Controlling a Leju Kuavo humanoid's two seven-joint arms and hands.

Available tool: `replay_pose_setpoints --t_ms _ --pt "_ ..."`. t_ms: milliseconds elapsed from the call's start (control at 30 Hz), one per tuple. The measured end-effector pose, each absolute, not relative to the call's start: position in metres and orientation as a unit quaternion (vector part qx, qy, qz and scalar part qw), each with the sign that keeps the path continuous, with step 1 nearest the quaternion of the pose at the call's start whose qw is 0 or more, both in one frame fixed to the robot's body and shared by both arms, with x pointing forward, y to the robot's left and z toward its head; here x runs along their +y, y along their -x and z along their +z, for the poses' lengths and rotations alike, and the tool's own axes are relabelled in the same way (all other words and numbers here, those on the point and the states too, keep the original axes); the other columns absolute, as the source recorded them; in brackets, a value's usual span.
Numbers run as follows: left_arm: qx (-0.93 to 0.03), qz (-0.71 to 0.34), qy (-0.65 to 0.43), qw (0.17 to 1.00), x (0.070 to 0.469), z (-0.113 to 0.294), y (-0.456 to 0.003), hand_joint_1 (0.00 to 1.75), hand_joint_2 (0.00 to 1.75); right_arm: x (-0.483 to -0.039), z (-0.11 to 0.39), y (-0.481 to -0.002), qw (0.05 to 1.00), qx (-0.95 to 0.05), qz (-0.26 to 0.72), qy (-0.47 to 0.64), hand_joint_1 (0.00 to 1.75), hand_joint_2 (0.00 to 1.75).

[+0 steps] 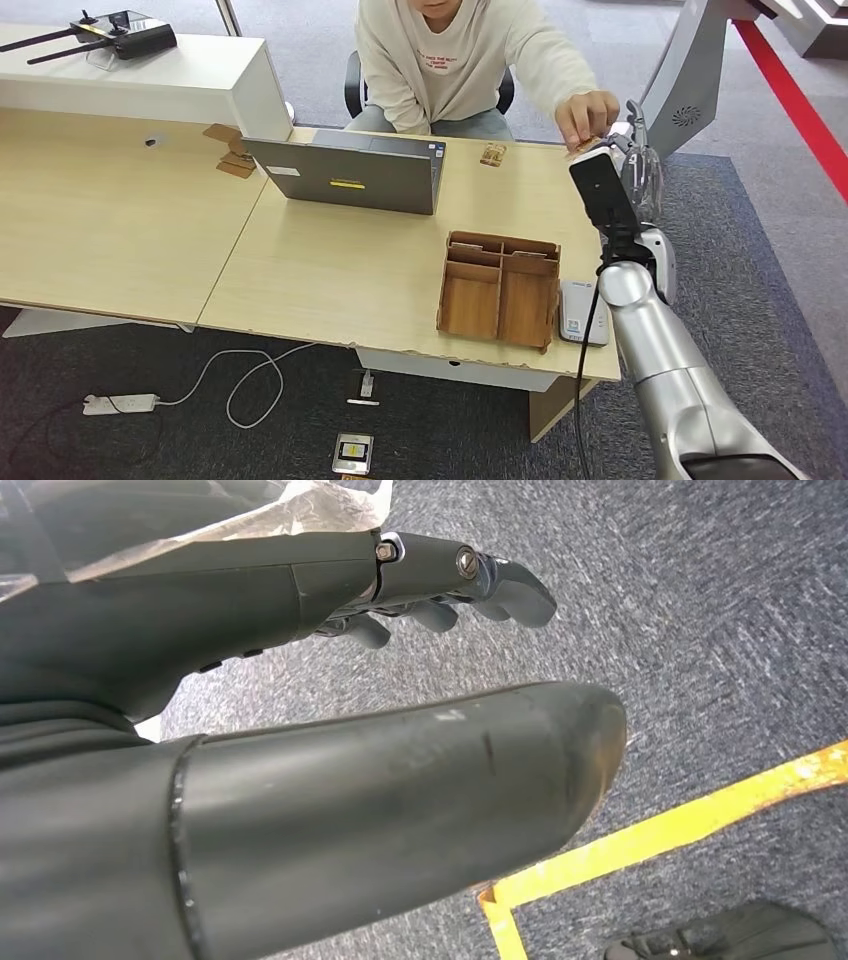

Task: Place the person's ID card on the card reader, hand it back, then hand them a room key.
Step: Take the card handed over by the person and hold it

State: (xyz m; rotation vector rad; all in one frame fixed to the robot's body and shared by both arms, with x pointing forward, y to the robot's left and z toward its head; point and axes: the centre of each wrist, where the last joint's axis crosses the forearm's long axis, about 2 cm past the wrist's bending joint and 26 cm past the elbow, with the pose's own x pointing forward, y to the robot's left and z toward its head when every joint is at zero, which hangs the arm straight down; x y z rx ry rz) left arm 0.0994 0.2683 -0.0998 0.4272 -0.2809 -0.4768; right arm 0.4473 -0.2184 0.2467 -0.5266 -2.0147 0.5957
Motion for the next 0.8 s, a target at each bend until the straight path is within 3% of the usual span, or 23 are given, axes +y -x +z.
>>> replay_pose_setpoints --t_ms 400,800 --pt "-0.138 -0.23 -0.211 0.94 0.267 -0.1 -0.099 0.0 0.0 -0.228 0.253 -0.454 0.471 -0.82 0.235 0.226 1.75 1.75" --pt "-0.129 -0.221 -0.217 0.942 0.268 -0.1 -0.099 0.0 0.0 -0.299 0.209 -0.45 0.533 -0.743 0.275 0.297 1.75 1.75"
